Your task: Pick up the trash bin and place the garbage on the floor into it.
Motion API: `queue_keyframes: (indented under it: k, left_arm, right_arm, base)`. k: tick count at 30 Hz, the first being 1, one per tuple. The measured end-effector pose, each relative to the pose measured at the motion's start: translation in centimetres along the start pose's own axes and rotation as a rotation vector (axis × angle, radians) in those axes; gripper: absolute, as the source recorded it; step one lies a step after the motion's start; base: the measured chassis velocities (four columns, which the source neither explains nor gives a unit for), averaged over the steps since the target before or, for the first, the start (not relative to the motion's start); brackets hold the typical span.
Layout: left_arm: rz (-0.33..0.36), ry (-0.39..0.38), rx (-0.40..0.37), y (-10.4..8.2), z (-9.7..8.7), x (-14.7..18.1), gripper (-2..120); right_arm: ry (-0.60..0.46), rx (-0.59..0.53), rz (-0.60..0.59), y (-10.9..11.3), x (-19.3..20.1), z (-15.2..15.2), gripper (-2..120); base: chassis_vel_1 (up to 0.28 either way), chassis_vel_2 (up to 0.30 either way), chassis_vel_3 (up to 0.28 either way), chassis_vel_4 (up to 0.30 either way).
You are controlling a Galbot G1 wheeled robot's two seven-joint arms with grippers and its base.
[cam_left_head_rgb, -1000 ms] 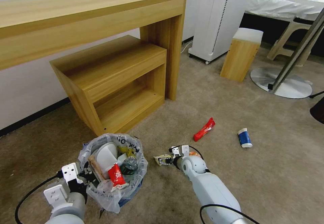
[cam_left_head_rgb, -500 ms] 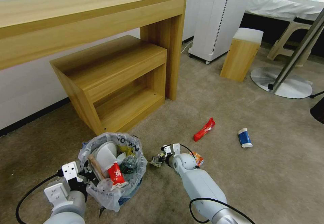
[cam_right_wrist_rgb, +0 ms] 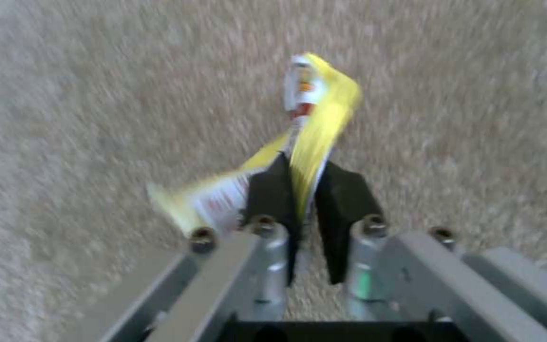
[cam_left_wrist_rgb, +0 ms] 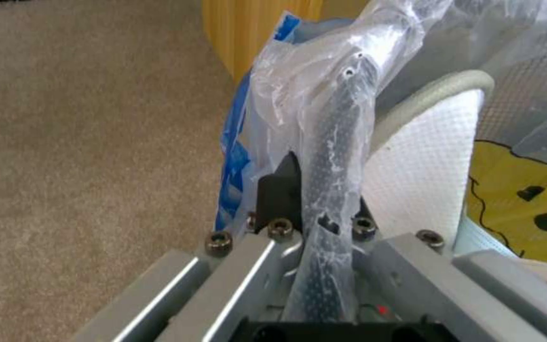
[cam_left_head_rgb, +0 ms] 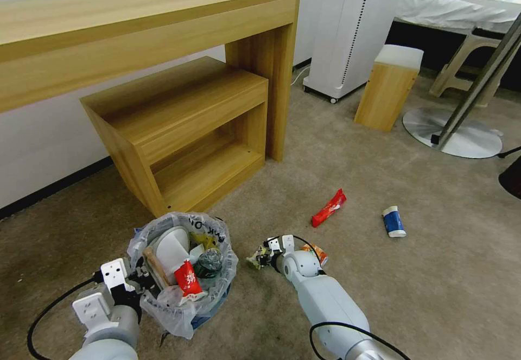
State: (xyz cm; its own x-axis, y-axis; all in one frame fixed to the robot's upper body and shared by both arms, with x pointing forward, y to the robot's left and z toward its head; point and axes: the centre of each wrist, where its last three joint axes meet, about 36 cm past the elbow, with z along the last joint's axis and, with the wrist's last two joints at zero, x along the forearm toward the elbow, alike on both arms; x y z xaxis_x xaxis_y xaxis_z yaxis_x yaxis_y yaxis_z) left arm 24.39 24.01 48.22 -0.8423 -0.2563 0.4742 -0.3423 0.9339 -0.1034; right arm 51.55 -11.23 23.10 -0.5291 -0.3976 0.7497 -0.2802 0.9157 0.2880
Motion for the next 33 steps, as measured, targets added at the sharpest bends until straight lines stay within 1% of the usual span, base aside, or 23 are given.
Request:
queue_keyframes:
  k: [1, 2, 5, 6, 9, 10, 13, 14, 15, 16, 17, 18, 19, 20, 22, 23, 24, 27, 28, 29, 30, 32, 33]
  left_arm:
    - [0.000, 0.000, 0.000, 0.0, 0.0, 0.0, 0]
    - [0.000, 0.000, 0.000, 0.0, 0.0, 0.0, 0]
    - [-0.003, 0.002, 0.000, 0.0, 0.1, -0.3, 0]
    - [-0.003, 0.002, 0.000, 0.0, 0.1, -0.3, 0]
    - [-0.005, 0.013, 0.006, -0.2, 0.6, -0.7, 0]
    - [-0.005, 0.013, 0.006, -0.2, 0.6, -0.7, 0]
    - [0.000, 0.031, 0.013, -0.6, 1.3, -1.0, 0]
    - [0.000, 0.031, 0.013, -0.6, 1.3, -1.0, 0]
    - [0.001, 0.038, 0.014, -0.8, 1.6, -1.1, 0]
    - [0.002, 0.041, 0.014, -0.9, 1.7, -1.1, 0]
    - [0.002, 0.041, 0.014, -0.9, 1.7, -1.1, 0]
    - [0.003, 0.045, 0.017, -1.1, 1.9, -1.1, 0]
    - [0.006, 0.047, 0.019, -1.2, 2.0, -1.1, 0]
    - [0.006, 0.047, 0.019, -1.2, 2.0, -1.1, 0]
    - [0.011, 0.050, 0.022, -1.3, 2.0, -1.0, 0]
    - [0.011, 0.050, 0.022, -1.3, 2.0, -1.0, 0]
    - [0.013, 0.049, 0.024, -1.4, 2.0, -0.9, 0]
    - [0.017, 0.046, 0.026, -1.4, 1.8, -0.5, 0]
    - [0.017, 0.046, 0.026, -1.4, 1.8, -0.5, 0]
    - [0.017, 0.046, 0.026, -1.4, 1.8, -0.5, 0]
    - [0.016, 0.046, 0.026, -1.3, 1.8, -0.4, 0]
    - [0.016, 0.046, 0.026, -1.3, 1.8, -0.3, 0]
    - [0.017, 0.046, 0.026, -1.3, 1.8, -0.2, 0]
  right_arm:
    - [-0.021, -0.009, -0.010, 0.0, 0.5, -0.2, 2]
    - [-0.021, -0.009, -0.010, 0.0, 0.5, -0.2, 2]
    - [-0.137, -0.018, -0.064, 0.4, 3.7, -1.5, 0]
    - [-0.137, -0.018, -0.064, 0.4, 3.7, -1.5, 0]
    - [-0.317, 0.020, -0.146, 1.3, 7.7, -2.6, 0]
    - [-0.317, 0.020, -0.146, 1.3, 7.7, -2.6, 0]
    - [-0.525, 0.066, -0.328, 2.6, 11.4, -3.4, 0]
    - [-0.525, 0.066, -0.328, 2.6, 11.4, -3.4, 0]
    - [-0.624, 0.095, -0.434, 3.2, 12.7, -3.7, 0]
    - [-0.668, 0.109, -0.491, 3.6, 13.2, -3.8, 0]
    - [-0.668, 0.109, -0.491, 3.6, 13.2, -3.8, 0]
    - [-0.752, 0.144, -0.626, 4.4, 14.2, -3.9, 0]
    - [-0.796, 0.169, -0.713, 5.1, 14.7, -3.9, 0]
    - [-0.796, 0.169, -0.713, 5.1, 14.7, -3.9, 0]
    - [-0.842, 0.219, -0.839, 6.3, 14.7, -3.4, 0]
    - [-0.842, 0.219, -0.839, 6.3, 14.7, -3.4, 0]
    - [-0.841, 0.236, -0.879, 7.2, 14.3, -2.8, 0]
    - [-0.807, 0.272, -0.949, 9.1, 12.9, -1.1, 0]
    - [-0.807, 0.272, -0.949, 9.1, 12.9, -1.1, 0]
    - [-0.800, 0.291, -0.966, 9.4, 12.6, -0.7, 0]
    - [-0.783, 0.337, -1.000, 9.8, 12.0, -0.1, 0]
    - [-0.779, 0.350, -1.010, 9.9, 11.9, 0.0, 0]
    - [-0.771, 0.377, -1.035, 10.1, 11.7, 0.3, 0]
  base:
    - [0.000, 0.000, 0.000, 0.000]
    - [0.000, 0.000, 0.000, 0.000]
    - [0.000, 0.000, 0.000, 0.000]
    - [0.000, 0.000, 0.000, 0.000]
    - [0.000, 0.000, 0.000, 0.000]
    - [0.000, 0.000, 0.000, 0.000]
    - [0.000, 0.000, 0.000, 0.000]
    - [0.000, 0.000, 0.000, 0.000]
    - [0.000, 0.000, 0.000, 0.000]
    - [0.000, 0.000, 0.000, 0.000]
    - [0.000, 0.000, 0.000, 0.000]
    - [0.000, 0.000, 0.000, 0.000]
    - [0.000, 0.000, 0.000, 0.000]
    - [0.000, 0.000, 0.000, 0.000]
    - [0.000, 0.000, 0.000, 0.000]
    - [0.000, 0.000, 0.000, 0.000]
    - [0.000, 0.000, 0.000, 0.000]
    - [0.000, 0.000, 0.000, 0.000]
    - [0.000, 0.000, 0.000, 0.000]
    - [0.000, 0.000, 0.000, 0.000]
    - [0.000, 0.000, 0.000, 0.000]
    - [0.000, 0.000, 0.000, 0.000]
    - [0.000, 0.000, 0.000, 0.000]
